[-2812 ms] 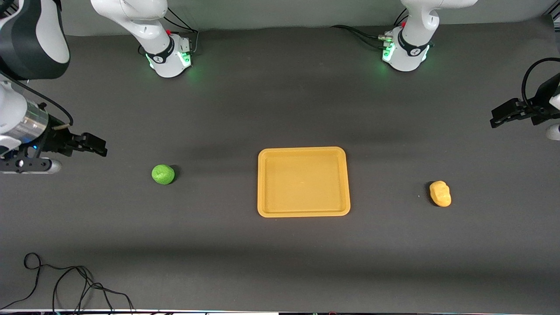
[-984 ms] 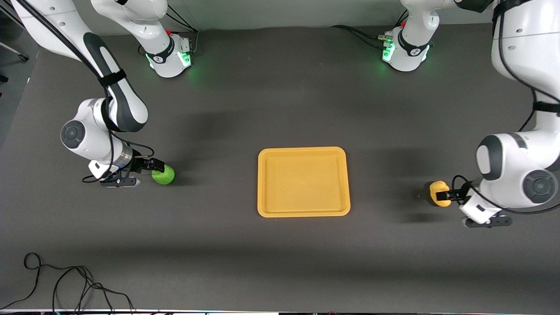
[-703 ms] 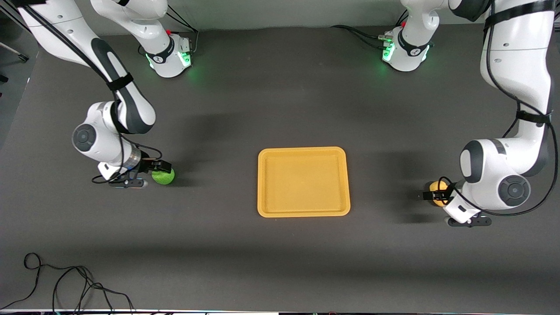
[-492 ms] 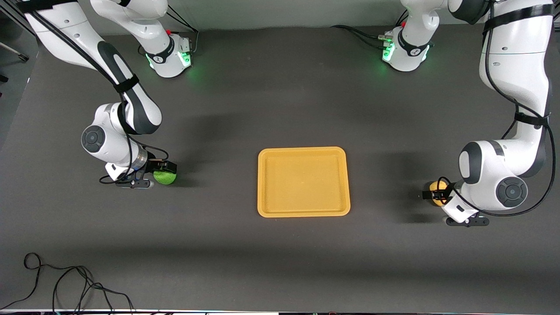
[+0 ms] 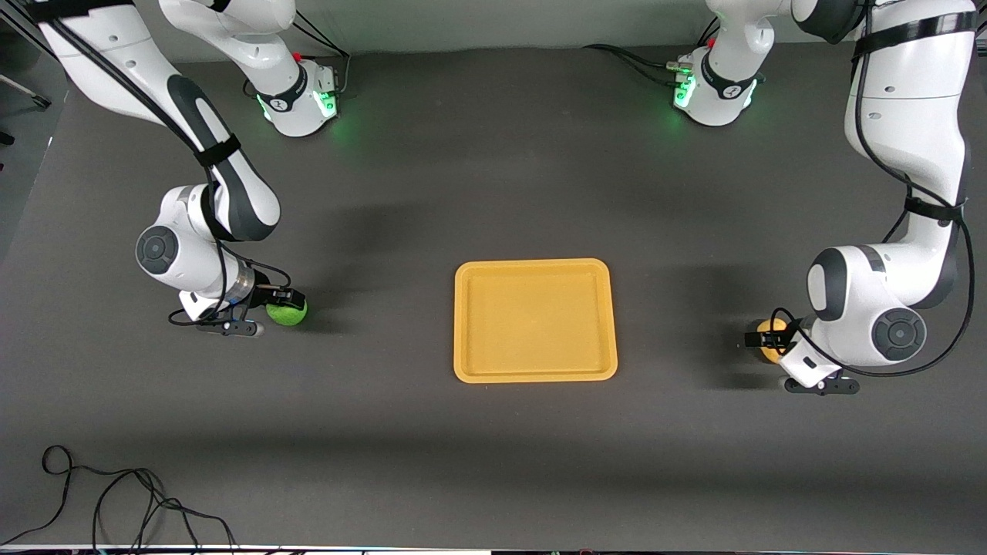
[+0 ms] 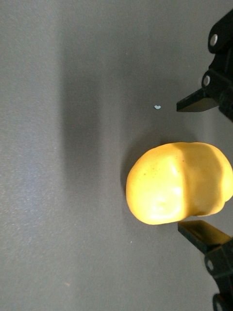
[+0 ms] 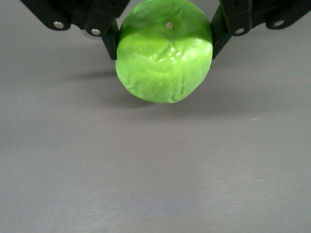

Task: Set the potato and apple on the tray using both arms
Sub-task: 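Close the right gripper on the apple while the left gripper grasps the potato, then carry the potato onto the tray with the left gripper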

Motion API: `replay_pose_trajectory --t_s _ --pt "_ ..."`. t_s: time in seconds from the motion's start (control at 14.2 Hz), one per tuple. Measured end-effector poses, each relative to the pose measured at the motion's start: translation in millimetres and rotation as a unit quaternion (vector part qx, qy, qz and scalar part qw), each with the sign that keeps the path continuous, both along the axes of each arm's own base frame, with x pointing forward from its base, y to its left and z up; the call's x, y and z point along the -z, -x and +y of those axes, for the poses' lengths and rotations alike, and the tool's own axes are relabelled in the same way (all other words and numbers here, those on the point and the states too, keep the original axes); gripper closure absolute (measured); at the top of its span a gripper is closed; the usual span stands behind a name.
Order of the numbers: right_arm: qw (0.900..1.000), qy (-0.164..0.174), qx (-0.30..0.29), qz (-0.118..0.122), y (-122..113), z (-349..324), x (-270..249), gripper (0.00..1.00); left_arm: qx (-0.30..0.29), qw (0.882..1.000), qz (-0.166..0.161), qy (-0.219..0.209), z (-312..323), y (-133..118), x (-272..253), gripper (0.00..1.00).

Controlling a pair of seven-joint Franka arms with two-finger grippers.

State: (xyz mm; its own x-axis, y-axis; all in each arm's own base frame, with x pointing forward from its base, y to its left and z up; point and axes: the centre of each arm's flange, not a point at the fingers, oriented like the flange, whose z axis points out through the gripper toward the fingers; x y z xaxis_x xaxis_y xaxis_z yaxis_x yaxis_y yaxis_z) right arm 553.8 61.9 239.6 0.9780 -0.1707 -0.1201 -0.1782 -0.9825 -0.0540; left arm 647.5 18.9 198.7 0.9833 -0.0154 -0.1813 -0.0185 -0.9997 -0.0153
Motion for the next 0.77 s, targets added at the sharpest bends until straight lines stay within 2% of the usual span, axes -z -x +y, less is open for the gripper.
replay_pose_trajectory --t_s 0.07,0.28,0.56,0.77 --pt "1.000 0.003 0.009 0.013 -9.5 25.9 -22.0 0.25 0.000 1.000 -0.002 0.000 0.1 0.5 1.1 0.05" --pt "0.999 0.012 0.035 0.026 -26.4 97.2 -73.8 0.25 0.000 1.000 -0.004 0.000 0.2 0.7 -0.1 0.39" --pt "0.999 0.014 0.046 0.024 -31.3 136.8 -77.2 0.25 -0.005 1.000 0.008 0.004 -3.4 1.6 -21.2 0.40" --pt "0.998 0.013 0.054 0.023 -38.1 137.3 -74.9 0.25 -0.022 0.999 0.013 0.023 -38.6 4.3 -95.6 0.40"
